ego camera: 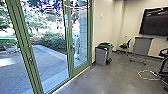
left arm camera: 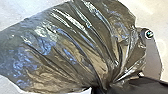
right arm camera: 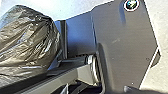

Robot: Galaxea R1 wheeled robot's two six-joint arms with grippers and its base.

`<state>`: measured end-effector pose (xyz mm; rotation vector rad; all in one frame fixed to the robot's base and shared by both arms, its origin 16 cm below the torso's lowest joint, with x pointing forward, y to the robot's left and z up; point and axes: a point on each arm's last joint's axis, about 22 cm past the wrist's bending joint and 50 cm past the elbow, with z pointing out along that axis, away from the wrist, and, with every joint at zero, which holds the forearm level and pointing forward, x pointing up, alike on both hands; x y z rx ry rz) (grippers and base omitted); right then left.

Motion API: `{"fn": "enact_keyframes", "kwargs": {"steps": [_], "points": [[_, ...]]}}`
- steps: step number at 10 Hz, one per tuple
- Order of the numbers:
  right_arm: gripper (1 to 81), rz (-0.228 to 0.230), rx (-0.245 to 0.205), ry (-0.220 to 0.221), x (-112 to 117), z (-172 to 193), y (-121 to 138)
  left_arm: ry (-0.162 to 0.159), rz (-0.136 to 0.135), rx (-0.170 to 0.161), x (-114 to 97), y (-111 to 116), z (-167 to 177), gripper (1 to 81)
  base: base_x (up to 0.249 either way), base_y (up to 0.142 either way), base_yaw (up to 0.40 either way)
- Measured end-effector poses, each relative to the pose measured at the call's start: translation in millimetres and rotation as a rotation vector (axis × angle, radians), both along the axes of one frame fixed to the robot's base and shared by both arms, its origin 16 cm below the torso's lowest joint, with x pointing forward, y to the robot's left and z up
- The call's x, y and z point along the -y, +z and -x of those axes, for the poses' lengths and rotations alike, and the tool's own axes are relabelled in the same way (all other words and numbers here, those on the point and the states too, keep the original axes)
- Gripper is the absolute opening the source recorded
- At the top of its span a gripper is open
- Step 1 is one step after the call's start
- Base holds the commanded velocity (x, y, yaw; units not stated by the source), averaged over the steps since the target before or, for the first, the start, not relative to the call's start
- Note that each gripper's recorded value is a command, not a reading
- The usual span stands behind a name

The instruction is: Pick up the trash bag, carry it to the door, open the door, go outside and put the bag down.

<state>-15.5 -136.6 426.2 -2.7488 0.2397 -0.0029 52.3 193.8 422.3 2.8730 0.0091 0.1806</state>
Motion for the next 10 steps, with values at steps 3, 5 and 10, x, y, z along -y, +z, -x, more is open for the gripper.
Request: {"fn": "enact_keyframes", "kwargs": {"steps": [3, 5, 10], "points": [[81.1, 0.001, -0.002, 0.002, 0.5, 1.8, -0.2, 0.004, -0.020, 0.030, -2.9, -1.8, 7.1, 1.0, 0.153, 0.000, 0.000], [81.1, -0.001, -0.002, 0.002, -1.4, 2.3, 0.0, 0.002, -0.021, 0.036, -2.0, -1.6, 5.5, 1.0, 0.153, 0.000, 0.000], [81.1, 0.003, 0.001, 0.009, -0.7, 1.9, -0.4, -0.010, -0.008, 0.041, 10.2, -0.7, 4.8, 1.0, 0.153, -0.012, 0.000]]}}
